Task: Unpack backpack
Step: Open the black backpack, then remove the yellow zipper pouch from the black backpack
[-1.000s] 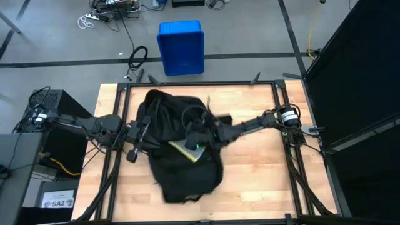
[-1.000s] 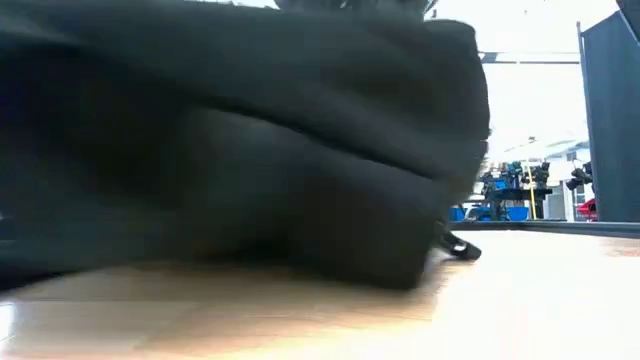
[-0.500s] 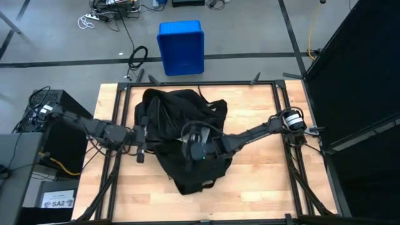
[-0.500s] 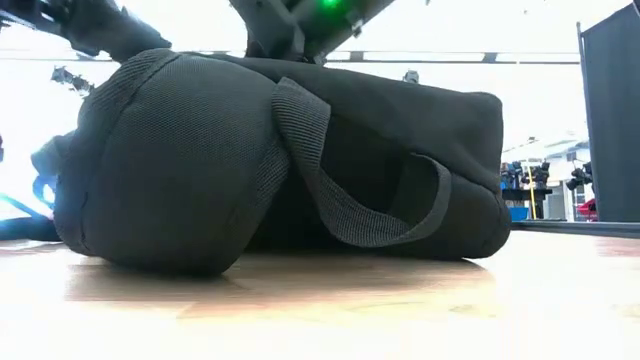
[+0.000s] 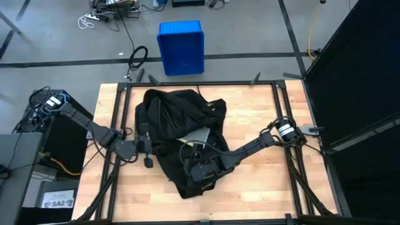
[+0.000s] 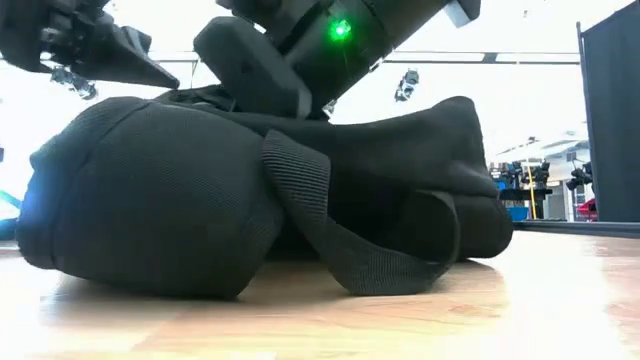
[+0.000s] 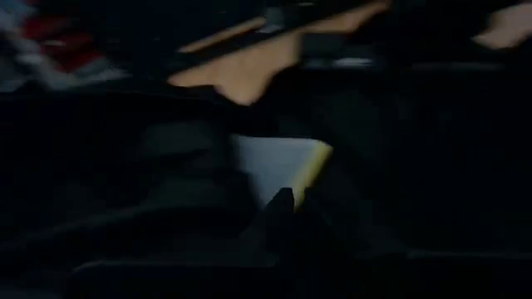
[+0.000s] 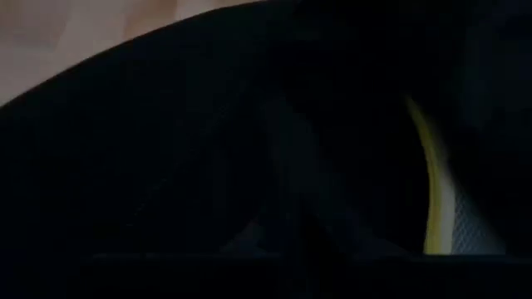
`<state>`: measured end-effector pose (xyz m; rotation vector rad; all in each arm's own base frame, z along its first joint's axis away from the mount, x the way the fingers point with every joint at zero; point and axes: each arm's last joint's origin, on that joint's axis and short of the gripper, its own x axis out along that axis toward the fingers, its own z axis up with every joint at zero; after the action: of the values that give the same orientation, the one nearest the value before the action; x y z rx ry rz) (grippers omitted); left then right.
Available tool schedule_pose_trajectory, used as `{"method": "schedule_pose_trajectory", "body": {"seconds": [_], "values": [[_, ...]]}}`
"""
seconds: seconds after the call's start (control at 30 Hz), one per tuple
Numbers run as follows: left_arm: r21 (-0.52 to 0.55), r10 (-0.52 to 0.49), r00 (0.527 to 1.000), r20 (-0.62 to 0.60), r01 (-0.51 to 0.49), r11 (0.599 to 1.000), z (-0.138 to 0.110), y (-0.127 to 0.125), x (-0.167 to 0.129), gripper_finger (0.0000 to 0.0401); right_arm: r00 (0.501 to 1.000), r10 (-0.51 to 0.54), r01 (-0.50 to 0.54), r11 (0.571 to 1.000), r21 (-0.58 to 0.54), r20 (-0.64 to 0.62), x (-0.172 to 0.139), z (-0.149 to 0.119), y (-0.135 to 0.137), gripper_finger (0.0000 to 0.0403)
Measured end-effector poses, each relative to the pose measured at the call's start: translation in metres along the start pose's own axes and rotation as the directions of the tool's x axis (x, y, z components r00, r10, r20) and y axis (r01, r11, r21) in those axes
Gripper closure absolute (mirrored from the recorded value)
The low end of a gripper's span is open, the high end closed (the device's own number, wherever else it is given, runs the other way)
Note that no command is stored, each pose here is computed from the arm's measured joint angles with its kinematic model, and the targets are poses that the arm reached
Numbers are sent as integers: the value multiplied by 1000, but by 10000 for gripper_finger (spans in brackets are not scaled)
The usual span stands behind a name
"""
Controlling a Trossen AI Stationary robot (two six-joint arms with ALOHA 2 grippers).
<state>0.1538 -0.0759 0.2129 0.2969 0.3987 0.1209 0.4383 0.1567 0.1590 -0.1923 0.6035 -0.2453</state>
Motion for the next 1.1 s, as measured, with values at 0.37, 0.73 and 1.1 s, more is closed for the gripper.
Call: {"method": "schedule_pose_trajectory", "body": {"seconds": [0.37, 0.73, 1.1], "values": [[56, -133, 988, -80, 138, 989, -11, -27, 27, 391, 985, 59, -59, 998, 5, -165, 0, -17, -1, 396], [37, -125, 973, -192, 135, 990, -32, -49, 52, 391, 965, -258, 239, 941, -241, -54, -6, 11, -15, 398], [12, -148, 969, -196, 153, 988, -35, -53, 55, 391, 980, -113, 90, 986, -137, -167, 12, 9, -38, 319]]}}
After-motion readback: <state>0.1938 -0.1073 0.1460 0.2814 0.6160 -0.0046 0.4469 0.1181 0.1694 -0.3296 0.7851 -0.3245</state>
